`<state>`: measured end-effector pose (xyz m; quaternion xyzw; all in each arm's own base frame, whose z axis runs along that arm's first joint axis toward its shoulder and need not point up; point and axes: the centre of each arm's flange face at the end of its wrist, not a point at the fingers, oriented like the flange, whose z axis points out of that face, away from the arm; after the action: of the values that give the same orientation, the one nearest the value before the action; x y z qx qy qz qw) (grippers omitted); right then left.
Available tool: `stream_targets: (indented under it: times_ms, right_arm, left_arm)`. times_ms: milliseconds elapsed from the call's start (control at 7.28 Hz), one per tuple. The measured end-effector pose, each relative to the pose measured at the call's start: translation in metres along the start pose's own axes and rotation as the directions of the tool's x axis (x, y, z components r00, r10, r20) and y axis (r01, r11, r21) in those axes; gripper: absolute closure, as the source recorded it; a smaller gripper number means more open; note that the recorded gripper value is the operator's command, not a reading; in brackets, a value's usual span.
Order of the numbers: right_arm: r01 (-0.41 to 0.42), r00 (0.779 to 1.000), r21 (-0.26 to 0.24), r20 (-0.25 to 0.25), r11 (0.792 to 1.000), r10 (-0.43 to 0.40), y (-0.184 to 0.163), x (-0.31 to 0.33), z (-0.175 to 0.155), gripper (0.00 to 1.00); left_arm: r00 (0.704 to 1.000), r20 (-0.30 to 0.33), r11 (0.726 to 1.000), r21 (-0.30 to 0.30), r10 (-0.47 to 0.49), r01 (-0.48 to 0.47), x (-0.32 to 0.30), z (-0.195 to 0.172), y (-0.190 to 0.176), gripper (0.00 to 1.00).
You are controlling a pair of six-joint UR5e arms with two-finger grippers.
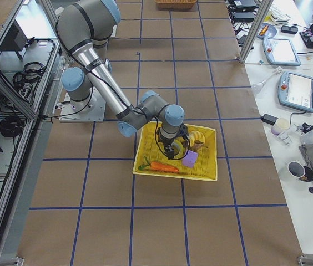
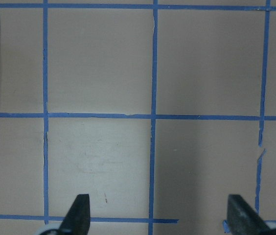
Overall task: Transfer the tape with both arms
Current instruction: 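Move the right gripper over the yellow basket toward the yellow tape roll, then lower the right gripper and grasp the yellow tape roll by its rim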
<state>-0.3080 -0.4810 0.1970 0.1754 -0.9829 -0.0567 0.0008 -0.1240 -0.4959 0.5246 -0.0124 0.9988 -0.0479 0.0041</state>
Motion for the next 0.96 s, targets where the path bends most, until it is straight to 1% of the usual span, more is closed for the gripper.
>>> stream_targets:
  times_ms: [137, 275, 412, 687, 962]
  right_arm:
    - [-0.004, 1.0, 0.002, -0.003, 1.0, 0.004, 0.0, 0.0, -0.002, 0.31]
    - [-0.009, 1.0, 0.006, -0.008, 1.0, 0.009, 0.0, 0.001, -0.007, 0.19]
    - [-0.011, 1.0, 0.011, -0.016, 1.0, 0.011, 0.0, 0.0, -0.013, 0.11]
    - [-0.039, 0.998, 0.025, -0.04, 0.999, 0.04, -0.001, -0.005, -0.031, 0.02]
    - [-0.07, 0.997, 0.027, -0.042, 0.997, 0.071, 0.0, -0.007, -0.035, 0.02]
  left_arm:
    - [1.0, 0.0, 1.0, 0.001, 0.0, 0.0, 0.0, 0.0, 0.0, 0.0]
    - [1.0, 0.0, 1.0, 0.001, 0.0, 0.0, 0.0, 0.0, 0.0, 0.0]
    - [1.0, 0.0, 1.0, 0.0, 0.0, 0.0, 0.0, 0.0, 0.0, 0.0]
    - [1.0, 0.0, 1.0, 0.0, 0.001, -0.001, 0.0, 0.0, 0.0, 0.0]
    - [1.0, 0.0, 1.0, 0.0, 0.001, -0.001, 0.0, 0.001, 0.0, 0.0]
